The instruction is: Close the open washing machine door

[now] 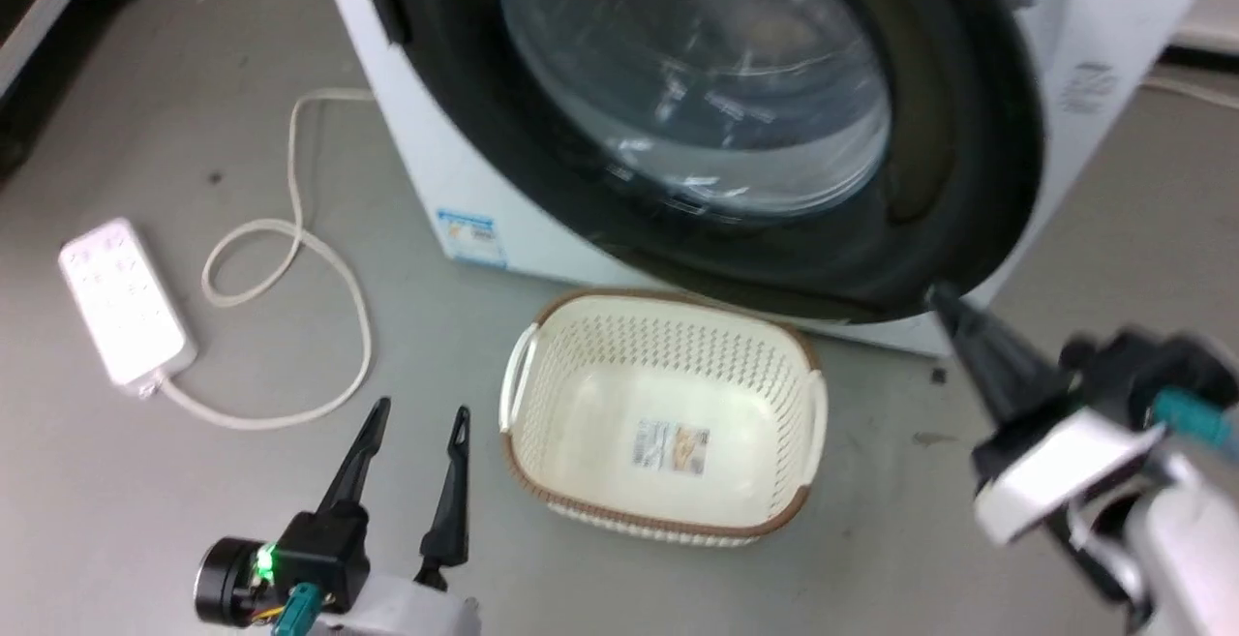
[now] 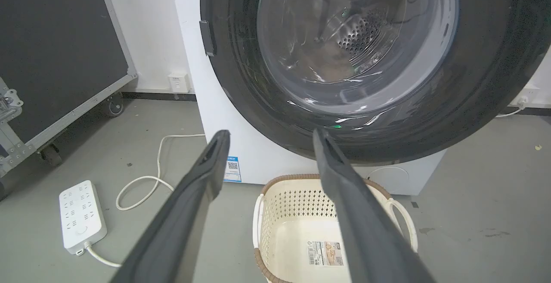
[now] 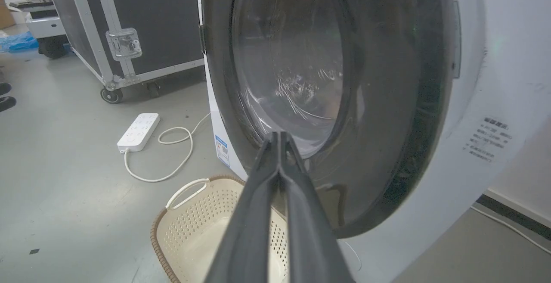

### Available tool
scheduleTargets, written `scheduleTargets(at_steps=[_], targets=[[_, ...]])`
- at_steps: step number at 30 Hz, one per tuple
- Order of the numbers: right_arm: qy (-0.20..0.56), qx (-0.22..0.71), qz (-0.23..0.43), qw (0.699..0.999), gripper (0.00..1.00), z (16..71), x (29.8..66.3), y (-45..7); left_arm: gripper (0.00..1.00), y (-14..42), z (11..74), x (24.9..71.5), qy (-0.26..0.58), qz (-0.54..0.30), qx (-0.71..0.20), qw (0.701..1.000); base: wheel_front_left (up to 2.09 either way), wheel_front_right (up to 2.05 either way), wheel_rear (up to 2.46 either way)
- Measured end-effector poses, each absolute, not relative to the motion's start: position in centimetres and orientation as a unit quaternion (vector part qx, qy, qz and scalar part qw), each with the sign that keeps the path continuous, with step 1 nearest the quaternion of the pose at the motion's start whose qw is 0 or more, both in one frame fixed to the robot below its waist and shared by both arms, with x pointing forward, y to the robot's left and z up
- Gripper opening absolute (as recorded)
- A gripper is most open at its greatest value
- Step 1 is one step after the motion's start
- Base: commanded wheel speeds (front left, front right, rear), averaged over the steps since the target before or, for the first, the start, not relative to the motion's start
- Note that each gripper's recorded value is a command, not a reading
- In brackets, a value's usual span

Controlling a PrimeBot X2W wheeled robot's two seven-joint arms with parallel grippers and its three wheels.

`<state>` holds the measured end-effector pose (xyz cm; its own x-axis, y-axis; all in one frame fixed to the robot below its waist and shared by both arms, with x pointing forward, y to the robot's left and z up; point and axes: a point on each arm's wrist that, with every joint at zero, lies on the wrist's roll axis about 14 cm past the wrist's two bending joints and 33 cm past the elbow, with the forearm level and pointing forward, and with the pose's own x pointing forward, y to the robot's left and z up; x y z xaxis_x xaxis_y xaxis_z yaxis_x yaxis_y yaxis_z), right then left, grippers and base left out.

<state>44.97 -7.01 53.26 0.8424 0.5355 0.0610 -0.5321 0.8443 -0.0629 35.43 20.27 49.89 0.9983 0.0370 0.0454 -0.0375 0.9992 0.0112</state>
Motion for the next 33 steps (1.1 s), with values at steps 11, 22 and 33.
scheduleTargets(at_steps=[11,22,33], targets=[[0.017,-0.03,0.307,0.951,0.0,52.4,54.2,-6.7,1.0,21.2,48.4,36.7,0.001,0.043,-0.003,0.999,0.0,0.0,0.0],[0.023,-0.021,0.222,0.975,0.0,53.2,63.3,-10.2,1.0,22.1,47.2,37.4,0.02,0.061,0.0,0.998,0.0,0.0,0.0],[0.012,-0.007,0.199,0.98,0.11,54.2,63.0,-10.6,1.0,22.0,48.6,37.6,-0.004,0.058,-0.004,0.998,0.0,0.0,0.0]])
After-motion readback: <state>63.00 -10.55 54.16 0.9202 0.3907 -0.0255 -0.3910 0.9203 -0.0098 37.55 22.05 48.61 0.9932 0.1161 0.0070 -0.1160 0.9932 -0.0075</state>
